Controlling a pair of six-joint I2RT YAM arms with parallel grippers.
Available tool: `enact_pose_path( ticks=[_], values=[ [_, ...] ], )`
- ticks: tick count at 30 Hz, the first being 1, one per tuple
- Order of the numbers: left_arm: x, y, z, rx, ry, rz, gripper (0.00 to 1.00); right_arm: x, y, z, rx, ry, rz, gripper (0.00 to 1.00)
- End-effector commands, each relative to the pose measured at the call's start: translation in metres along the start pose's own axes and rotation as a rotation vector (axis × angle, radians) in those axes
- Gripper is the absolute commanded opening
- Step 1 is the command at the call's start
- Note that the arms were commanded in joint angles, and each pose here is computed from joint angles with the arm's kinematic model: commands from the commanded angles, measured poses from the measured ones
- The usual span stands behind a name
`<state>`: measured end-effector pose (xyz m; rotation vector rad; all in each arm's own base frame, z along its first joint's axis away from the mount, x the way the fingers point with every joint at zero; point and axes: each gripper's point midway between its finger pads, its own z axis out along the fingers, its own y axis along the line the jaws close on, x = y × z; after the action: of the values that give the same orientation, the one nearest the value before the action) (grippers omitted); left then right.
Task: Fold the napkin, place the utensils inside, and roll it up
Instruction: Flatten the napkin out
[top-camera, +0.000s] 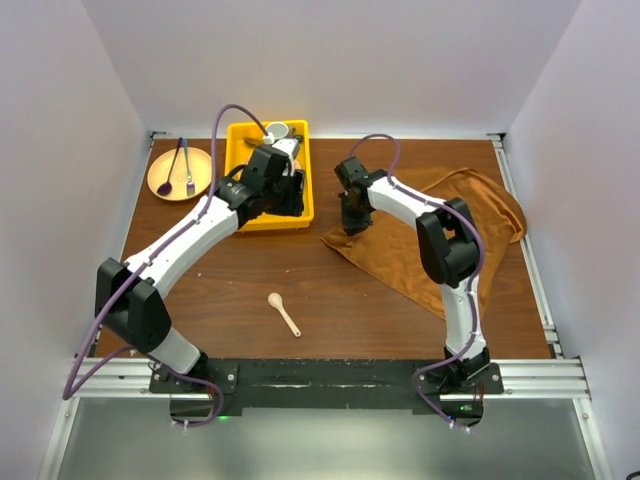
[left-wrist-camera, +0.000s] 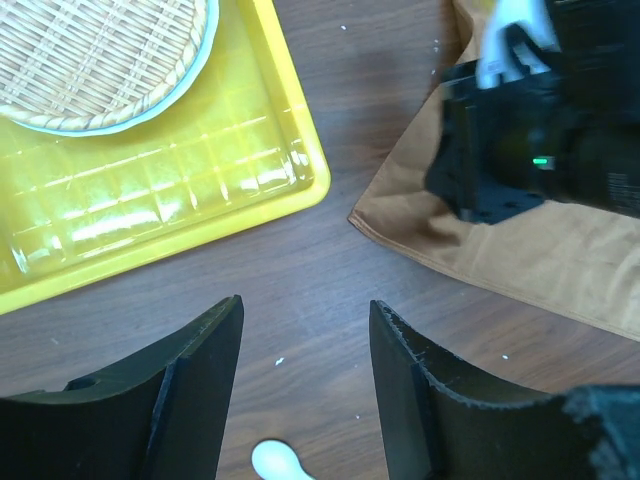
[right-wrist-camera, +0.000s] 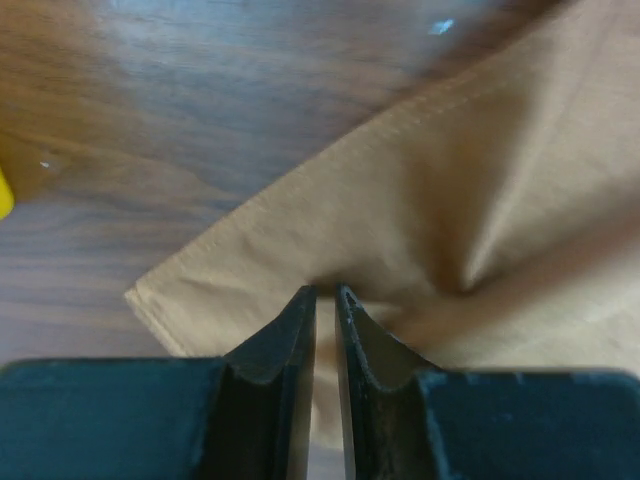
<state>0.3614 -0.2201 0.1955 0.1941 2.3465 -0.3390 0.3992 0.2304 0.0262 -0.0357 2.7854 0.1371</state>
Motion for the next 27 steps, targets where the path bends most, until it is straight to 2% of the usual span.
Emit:
enact_pose_path(
  ticks=[1, 8, 12, 13, 16, 18, 19, 21, 22, 25, 27],
  values=[
    [-0.014, 0.003, -0.022, -0.005, -0.07, 0.008, 0.59, -0.011, 0.018, -0.007, -0.04, -0.021, -0.005, 0.17],
    [-0.016, 0.005, -0.021, -0.006, -0.075, 0.003, 0.59, 0.054, 0.029, 0.008, -0.05, 0.105, -0.072, 0.15],
    [-0.013, 0.003, -0.016, 0.003, -0.06, 0.003, 0.58, 0.116, 0.048, -0.007, -0.102, 0.197, -0.173, 0.15],
    [-0.011, 0.002, -0.014, 0.009, -0.053, 0.001, 0.58, 0.144, 0.054, -0.019, -0.129, 0.234, -0.222, 0.15],
    [-0.008, -0.001, -0.009, 0.027, -0.037, -0.001, 0.58, 0.175, 0.053, -0.051, -0.17, 0.25, -0.279, 0.17],
    [-0.005, -0.003, -0.004, 0.033, -0.024, -0.002, 0.58, 0.163, 0.043, -0.069, -0.144, 0.195, -0.249, 0.2],
    [-0.004, -0.005, -0.002, 0.045, -0.016, -0.003, 0.58, 0.141, 0.038, -0.085, -0.145, 0.14, -0.216, 0.31],
    [-0.001, -0.009, 0.002, 0.061, -0.002, -0.014, 0.58, 0.11, 0.03, -0.099, -0.129, 0.076, -0.141, 0.43],
    [0.002, -0.012, 0.006, 0.075, 0.013, -0.017, 0.58, 0.081, 0.024, -0.107, -0.137, 0.026, -0.066, 0.55],
    [0.003, -0.019, 0.009, 0.108, 0.03, -0.021, 0.58, 0.032, 0.004, -0.108, -0.129, -0.04, 0.12, 0.61],
    [0.003, -0.02, 0.009, 0.109, 0.037, -0.021, 0.57, 0.02, -0.005, -0.091, -0.104, -0.018, 0.229, 0.59]
  ],
)
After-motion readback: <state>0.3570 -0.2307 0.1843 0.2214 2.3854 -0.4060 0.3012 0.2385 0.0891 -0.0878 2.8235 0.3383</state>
